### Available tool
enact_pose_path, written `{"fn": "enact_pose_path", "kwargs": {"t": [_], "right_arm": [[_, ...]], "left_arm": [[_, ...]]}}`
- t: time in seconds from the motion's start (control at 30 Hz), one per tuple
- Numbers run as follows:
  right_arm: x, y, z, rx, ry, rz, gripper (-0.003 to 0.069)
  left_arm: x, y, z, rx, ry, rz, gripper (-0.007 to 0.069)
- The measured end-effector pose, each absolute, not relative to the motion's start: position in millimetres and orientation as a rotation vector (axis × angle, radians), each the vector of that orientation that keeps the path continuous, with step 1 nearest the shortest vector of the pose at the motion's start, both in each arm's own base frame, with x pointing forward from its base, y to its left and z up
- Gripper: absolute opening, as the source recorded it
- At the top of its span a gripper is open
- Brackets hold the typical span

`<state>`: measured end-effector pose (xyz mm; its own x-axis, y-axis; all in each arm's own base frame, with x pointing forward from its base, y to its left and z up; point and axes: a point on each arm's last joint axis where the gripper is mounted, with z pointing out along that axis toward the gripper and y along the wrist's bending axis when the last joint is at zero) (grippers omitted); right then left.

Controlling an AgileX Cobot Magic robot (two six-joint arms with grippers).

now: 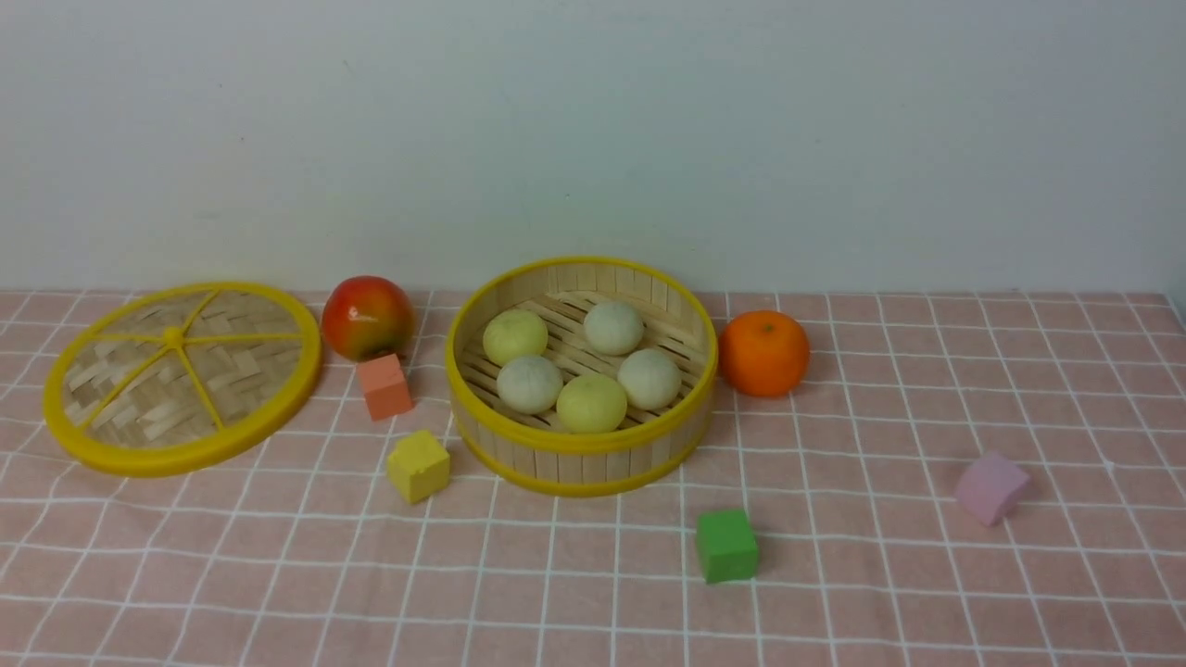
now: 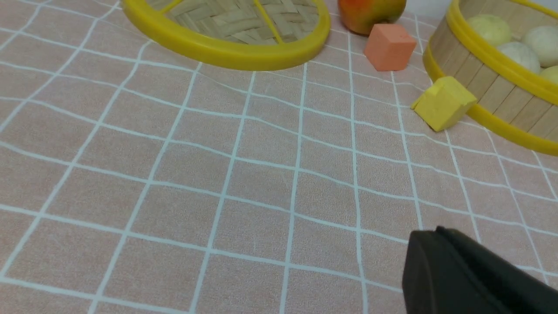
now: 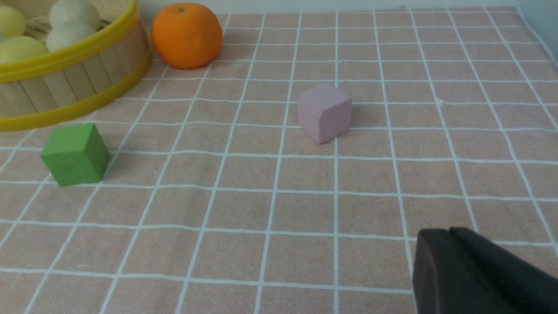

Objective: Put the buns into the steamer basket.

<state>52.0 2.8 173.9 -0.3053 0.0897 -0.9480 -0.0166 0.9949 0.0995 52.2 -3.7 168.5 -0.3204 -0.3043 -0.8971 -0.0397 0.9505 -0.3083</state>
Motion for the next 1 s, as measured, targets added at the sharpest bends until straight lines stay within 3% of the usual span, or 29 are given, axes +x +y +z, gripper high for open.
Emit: {"fn": "enact_pose_path", "kwargs": {"t": [1.0], "right_arm": [[52.0, 2.8, 173.9, 0.053, 1.878, 0.105, 0.0078]], "left_arm": [[52.2, -3.7, 168.5, -0.251, 1.885, -0.271, -0.0013]]}}
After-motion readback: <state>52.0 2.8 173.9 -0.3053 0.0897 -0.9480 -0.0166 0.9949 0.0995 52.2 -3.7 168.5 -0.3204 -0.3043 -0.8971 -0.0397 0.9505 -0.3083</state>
